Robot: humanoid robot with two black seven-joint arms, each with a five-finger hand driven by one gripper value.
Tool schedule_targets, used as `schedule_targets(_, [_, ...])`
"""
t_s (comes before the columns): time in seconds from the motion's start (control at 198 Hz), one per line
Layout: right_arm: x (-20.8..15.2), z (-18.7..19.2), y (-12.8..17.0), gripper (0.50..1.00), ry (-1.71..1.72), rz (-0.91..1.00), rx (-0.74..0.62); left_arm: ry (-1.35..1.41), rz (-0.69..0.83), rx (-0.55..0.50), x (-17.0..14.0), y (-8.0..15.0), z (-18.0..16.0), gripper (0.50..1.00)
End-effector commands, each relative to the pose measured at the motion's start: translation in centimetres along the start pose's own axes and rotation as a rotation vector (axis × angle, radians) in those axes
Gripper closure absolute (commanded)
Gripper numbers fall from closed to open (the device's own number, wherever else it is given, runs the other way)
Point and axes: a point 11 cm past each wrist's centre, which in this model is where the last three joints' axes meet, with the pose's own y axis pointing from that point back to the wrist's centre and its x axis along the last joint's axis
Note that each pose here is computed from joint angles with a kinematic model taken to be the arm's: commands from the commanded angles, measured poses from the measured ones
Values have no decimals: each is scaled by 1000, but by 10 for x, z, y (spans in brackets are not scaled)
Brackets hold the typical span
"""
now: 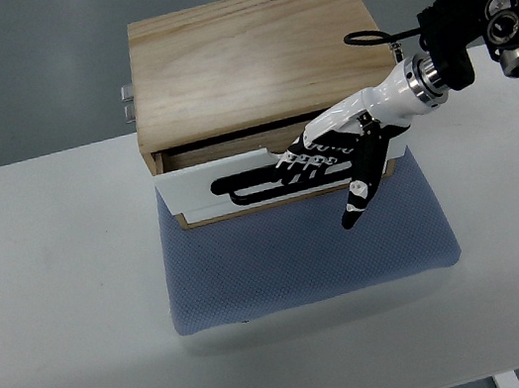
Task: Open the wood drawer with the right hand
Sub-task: 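Pull the upper drawer handle toward the robot with the right hand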
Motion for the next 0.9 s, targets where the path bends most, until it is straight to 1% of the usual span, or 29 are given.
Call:
schedule_targets(0.0, [-3,-2,4,556,6,-14,1,-1,0,0,0,0,0,500])
schedule_targets(0.611, [-25,-4,18,556,-6,-116,20,1,0,0,0,0,0,500])
schedule_targets(0.894, [-24,-6,26,554,-1,-114,25,-1,0,0,0,0,0,500])
